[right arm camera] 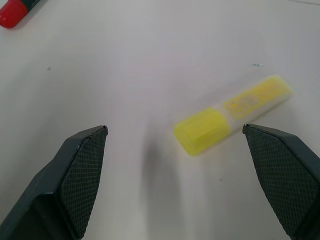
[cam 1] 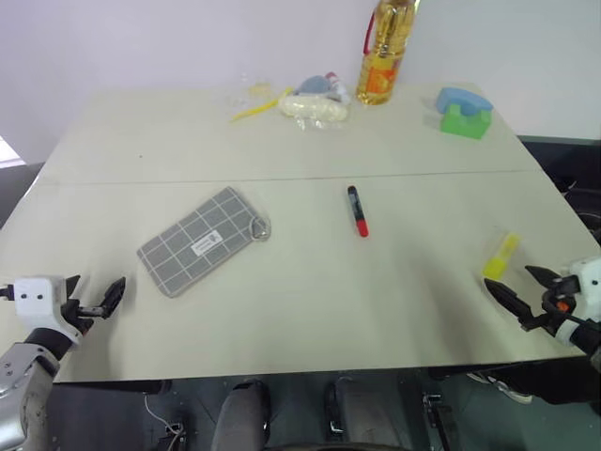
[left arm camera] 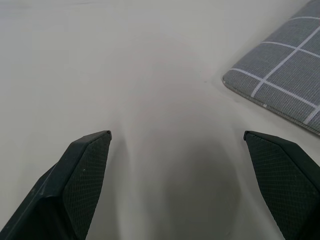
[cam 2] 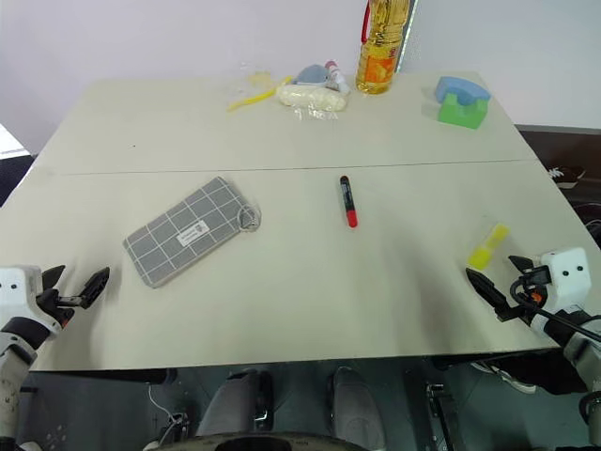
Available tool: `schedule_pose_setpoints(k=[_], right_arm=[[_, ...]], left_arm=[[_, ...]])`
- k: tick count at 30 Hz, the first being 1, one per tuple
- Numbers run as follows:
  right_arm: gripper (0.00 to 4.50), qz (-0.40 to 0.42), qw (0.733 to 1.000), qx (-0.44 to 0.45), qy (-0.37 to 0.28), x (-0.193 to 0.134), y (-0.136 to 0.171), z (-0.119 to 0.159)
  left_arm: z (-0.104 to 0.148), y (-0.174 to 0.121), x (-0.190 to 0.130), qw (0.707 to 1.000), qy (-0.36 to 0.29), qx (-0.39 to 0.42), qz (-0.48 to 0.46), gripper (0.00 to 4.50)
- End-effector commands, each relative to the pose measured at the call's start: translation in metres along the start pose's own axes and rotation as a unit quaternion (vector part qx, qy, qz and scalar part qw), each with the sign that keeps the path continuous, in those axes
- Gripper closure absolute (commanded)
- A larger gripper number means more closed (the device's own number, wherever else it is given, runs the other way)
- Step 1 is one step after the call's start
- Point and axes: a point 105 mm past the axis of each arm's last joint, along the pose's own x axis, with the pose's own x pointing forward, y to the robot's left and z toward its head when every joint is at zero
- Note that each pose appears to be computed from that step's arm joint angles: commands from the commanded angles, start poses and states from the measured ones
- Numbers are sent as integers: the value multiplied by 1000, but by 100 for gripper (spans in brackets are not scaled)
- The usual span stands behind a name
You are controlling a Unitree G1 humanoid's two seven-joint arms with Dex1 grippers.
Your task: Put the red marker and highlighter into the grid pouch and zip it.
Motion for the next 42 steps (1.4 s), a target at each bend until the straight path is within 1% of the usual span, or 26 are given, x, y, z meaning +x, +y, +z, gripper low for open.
schedule_pose_setpoints(k=[1, 5, 10, 15, 16, 17, 19, 20, 23, 25, 26, 27, 29, 35, 39, 42], right_arm=[[0, 1, 1000, -13, -26, -1, 3, 15], [0, 3, 999, -16, -33, 0, 6, 22], [0, 46, 996, -25, -72, 19, 33, 50], [0, 144, 981, -27, -130, 52, 100, 87], [0, 179, 972, -24, -148, 60, 123, 97], [0, 203, 966, -24, -160, 65, 140, 105], [52, 240, 955, -32, -171, 81, 175, 117], [85, 250, 952, -37, -171, 88, 188, 119], [240, 271, 950, -45, -148, 107, 220, 116], [357, 285, 948, -43, -133, 119, 244, 109], [397, 291, 947, -44, -128, 124, 254, 107], [448, 296, 946, -46, -122, 129, 263, 105], [448, 300, 945, -53, -115, 138, 276, 105], [448, 298, 948, -55, -100, 167, 316, 118], [448, 311, 941, -57, -122, 176, 349, 138], [448, 316, 941, -67, -104, 183, 361, 133]], left_arm=[[13, 1, 0, 1000, -23, 15, 6, 3], [16, -1, 4, 999, -37, 4, 4, 3], [17, -2, 12, 999, -42, 18, 12, 3], [23, -11, 20, 997, -67, 23, 18, 3], [24, -15, 22, 997, -73, 24, 13, 3], [25, -18, 23, 997, -77, 25, 10, 3], [27, -26, 26, 996, -85, 24, 0, 0], [28, -29, 28, 996, -88, 24, -4, 0], [30, -36, 32, 995, -93, 30, -16, 0], [32, -36, 34, 995, -97, 28, -15, 0], [32, -36, 35, 995, -99, 27, -14, 0], [33, -36, 35, 995, -100, 27, -14, 0], [32, -38, 35, 994, -100, 28, -17, 0], [31, -47, 36, 994, -101, 33, -33, 0], [29, -54, 36, 993, -101, 34, -42, 0], [29, -56, 36, 993, -101, 34, -44, 0]])
